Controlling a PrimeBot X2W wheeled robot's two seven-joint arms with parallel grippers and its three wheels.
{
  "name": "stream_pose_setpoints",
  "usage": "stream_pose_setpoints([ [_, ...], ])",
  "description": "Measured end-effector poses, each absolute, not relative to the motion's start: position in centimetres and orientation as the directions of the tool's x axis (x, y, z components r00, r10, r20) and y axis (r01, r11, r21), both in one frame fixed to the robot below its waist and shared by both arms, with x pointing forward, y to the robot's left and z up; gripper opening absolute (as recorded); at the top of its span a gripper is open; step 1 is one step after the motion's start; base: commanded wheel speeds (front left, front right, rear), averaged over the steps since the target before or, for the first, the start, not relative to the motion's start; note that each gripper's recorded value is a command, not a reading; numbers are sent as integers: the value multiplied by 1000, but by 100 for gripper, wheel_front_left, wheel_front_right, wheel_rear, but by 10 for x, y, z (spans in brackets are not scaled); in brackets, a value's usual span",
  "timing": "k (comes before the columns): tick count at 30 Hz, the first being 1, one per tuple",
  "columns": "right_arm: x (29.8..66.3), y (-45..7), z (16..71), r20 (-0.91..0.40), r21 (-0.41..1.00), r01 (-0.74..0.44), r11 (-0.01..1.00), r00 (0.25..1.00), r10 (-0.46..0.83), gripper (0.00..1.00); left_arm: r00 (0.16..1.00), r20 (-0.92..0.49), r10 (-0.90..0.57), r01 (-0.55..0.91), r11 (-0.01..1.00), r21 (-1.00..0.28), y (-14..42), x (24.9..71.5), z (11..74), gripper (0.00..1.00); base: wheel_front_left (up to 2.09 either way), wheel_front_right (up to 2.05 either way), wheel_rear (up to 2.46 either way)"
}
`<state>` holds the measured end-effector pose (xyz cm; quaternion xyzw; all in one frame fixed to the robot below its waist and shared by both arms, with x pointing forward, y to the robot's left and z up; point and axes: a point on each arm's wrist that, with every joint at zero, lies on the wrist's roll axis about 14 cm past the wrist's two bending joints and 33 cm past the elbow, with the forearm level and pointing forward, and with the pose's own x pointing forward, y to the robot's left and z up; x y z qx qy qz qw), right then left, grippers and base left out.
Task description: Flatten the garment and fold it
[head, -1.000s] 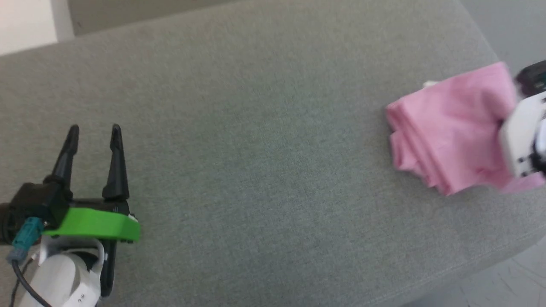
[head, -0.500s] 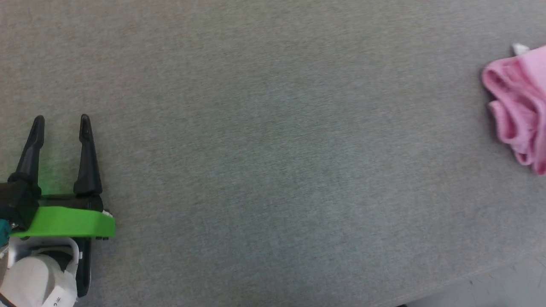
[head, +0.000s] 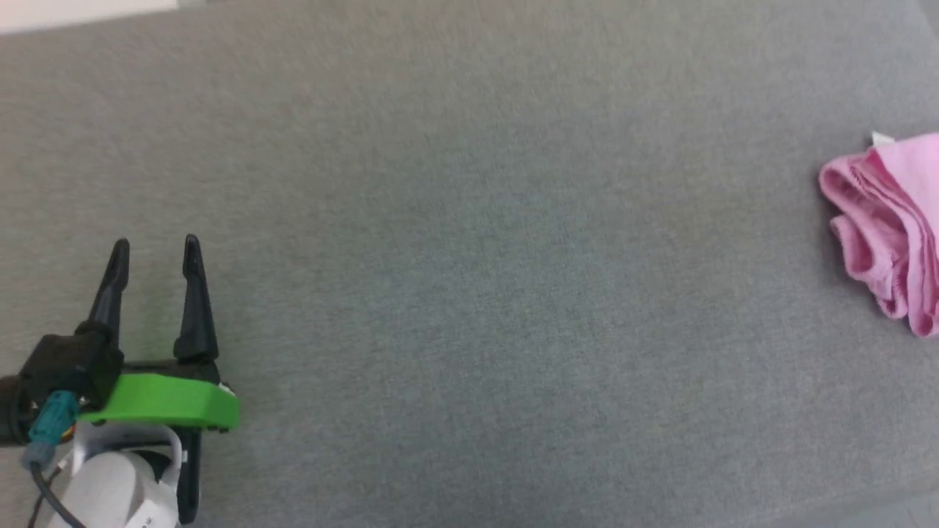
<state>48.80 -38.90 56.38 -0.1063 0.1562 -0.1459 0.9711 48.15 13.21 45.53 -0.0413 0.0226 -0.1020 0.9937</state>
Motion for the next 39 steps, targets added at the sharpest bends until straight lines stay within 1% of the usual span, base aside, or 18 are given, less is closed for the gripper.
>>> stream_pose_setpoints([
  [2,496,-356,591,-180,-203,191,960,957,-228,100,982,-4,-188,187,979,-81,137,476,470,100,0,0,0],
  [6,495,-303,622,-35,-61,101,993,994,-103,100,986,59,-156,159,986,-52,150,467,499,100,0,0,0],
  [9,489,-270,636,75,32,45,998,996,-47,100,988,95,-124,129,991,-41,160,458,517,100,0,0,0],
  [10,483,-253,639,131,95,16,995,991,-28,100,989,110,-99,104,994,-38,167,451,525,100,0,0,0],
  [12,477,-236,637,165,136,-14,991,986,-9,100,990,124,-69,74,997,-37,175,445,532,100,0,0,0],
  [17,453,-210,625,257,179,-46,983,966,-2,100,987,159,10,1,997,-71,193,425,548,100,0,0,0],
  [23,437,-198,591,260,277,-67,959,966,-8,100,984,165,64,-47,993,-105,202,409,551,100,0,0,0],
  [26,430,-189,579,257,265,-79,961,966,9,100,984,159,77,-60,992,-110,207,402,549,100,0,0,0],
  [30,422,-177,569,244,229,-100,968,969,42,100,989,139,48,-34,994,-106,205,394,542,100,0,0,0],
  [39,400,-162,539,169,197,-122,973,982,89,100,995,99,8,3,994,-105,202,384,529,100,0,0,0],
])
